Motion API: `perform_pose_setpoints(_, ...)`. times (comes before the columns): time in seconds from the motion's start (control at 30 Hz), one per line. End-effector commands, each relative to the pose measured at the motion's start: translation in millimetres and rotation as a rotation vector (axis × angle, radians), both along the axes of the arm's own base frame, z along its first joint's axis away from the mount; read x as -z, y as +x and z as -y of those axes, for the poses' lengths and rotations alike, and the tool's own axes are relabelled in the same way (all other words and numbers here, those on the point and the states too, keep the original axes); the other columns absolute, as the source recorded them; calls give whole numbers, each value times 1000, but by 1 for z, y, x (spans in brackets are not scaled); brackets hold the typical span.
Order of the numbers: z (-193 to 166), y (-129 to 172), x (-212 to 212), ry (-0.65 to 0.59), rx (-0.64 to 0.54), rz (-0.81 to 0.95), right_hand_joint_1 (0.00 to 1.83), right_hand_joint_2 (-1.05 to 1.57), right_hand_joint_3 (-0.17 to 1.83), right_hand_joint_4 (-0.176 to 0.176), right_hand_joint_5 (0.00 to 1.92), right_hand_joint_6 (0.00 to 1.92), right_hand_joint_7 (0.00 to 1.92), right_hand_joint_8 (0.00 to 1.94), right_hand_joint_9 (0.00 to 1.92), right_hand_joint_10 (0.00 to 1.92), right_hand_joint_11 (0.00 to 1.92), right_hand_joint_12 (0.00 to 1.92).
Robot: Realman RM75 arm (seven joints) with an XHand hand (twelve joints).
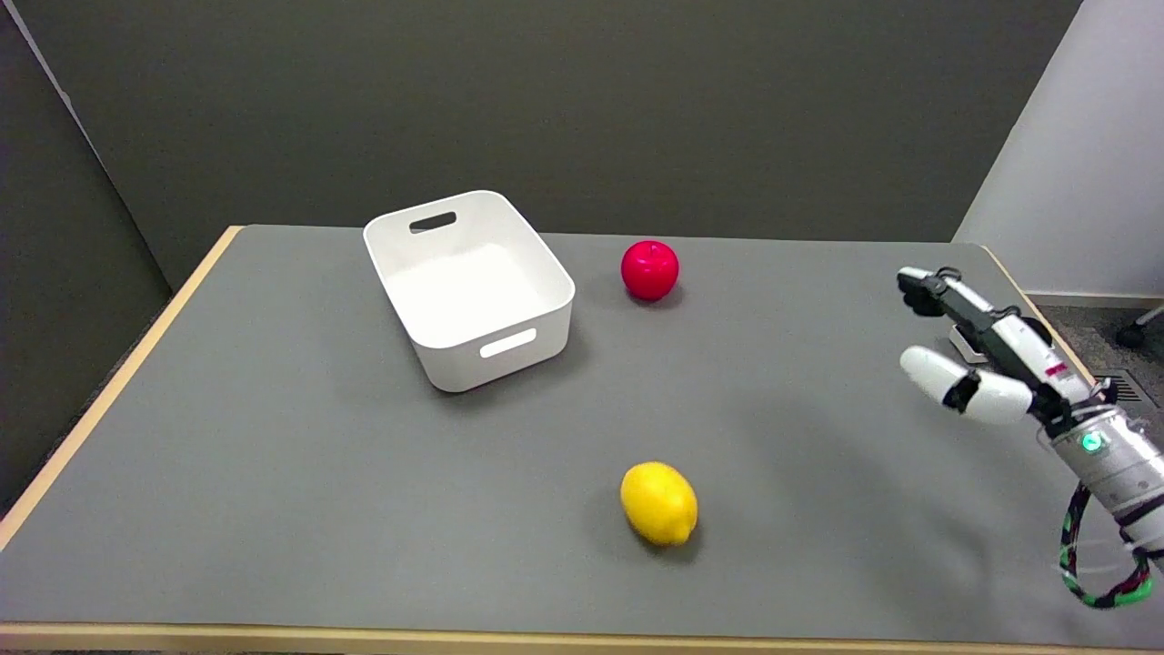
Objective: Pick up the lemon.
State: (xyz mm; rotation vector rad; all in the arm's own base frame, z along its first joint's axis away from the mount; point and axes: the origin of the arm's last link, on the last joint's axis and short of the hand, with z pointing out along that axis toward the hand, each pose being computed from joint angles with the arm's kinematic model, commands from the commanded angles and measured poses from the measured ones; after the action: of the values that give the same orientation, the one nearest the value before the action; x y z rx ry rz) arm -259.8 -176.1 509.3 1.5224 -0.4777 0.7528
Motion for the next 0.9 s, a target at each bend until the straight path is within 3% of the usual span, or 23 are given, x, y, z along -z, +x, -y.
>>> perform_pose_setpoints(0.03, -20, 0, 97, 263, -24, -121, 430, 681, 799, -82, 136, 334, 181, 351, 67, 742, -1, 955)
perform_pose_setpoints(0.17, -10, -9, 134, 385, -50, -205, 471, 631, 913, -86, 116, 396, 155, 422, 73, 726, -1, 992)
perform_pose_setpoints(0.23, -6, -15, 148, 425, -57, -250, 504, 679, 816, -92, 151, 354, 187, 364, 71, 740, -1, 968)
perform_pose_setpoints(0.33, -4, -23, 168, 468, -67, -277, 508, 616, 942, -94, 133, 430, 161, 451, 77, 723, -1, 962)
perform_pose_setpoints(0.47, -4, -32, 185, 471, -67, -308, 525, 680, 803, -97, 169, 359, 200, 363, 64, 741, -1, 871)
perform_pose_setpoints(0.9, 9, -32, 198, 450, -45, -337, 521, 677, 800, -98, 170, 359, 202, 366, 61, 741, -1, 863)
